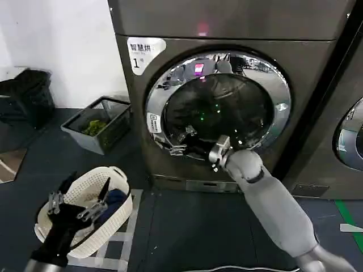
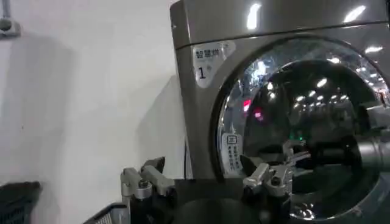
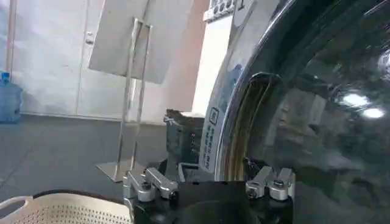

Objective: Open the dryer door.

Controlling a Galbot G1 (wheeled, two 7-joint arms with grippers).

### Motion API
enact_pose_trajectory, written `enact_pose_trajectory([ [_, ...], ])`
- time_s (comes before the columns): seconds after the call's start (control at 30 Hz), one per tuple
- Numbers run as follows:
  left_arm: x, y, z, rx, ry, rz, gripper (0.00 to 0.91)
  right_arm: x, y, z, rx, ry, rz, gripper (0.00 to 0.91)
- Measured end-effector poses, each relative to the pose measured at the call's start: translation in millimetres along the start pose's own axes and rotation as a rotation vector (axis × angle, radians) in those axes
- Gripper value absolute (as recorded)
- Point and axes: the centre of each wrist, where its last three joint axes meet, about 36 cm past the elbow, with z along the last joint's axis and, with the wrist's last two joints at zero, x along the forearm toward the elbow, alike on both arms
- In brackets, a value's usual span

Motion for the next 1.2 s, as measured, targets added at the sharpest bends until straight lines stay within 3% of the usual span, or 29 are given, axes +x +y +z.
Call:
enact_pose_trajectory([
  [0.3, 0.2, -0.4, -1.2, -0.005, 0.0, 0.001, 0.907, -18.3, -11.0, 5.3, -0.013, 0.026, -0.006, 0.907],
  [0.7, 0.2, -0.8, -2.2, -0.006, 0.012, -0.002, 0.907, -42.5, -12.2, -4.4, -0.03, 0.011, -0.053, 0.907],
  [0.93, 0.0, 2.8, -1.2, -0.003, 0.072, -0.002, 0.907, -32.0, -21.0, -12.8, -0.045, 0.002, -0.186, 0.907],
  [1.2, -8.3, 14.5, 4.8, 0.057, 0.066, 0.006, 0.907, -7.6, -20.4, -12.4, -0.031, -0.001, -0.367, 0.907],
])
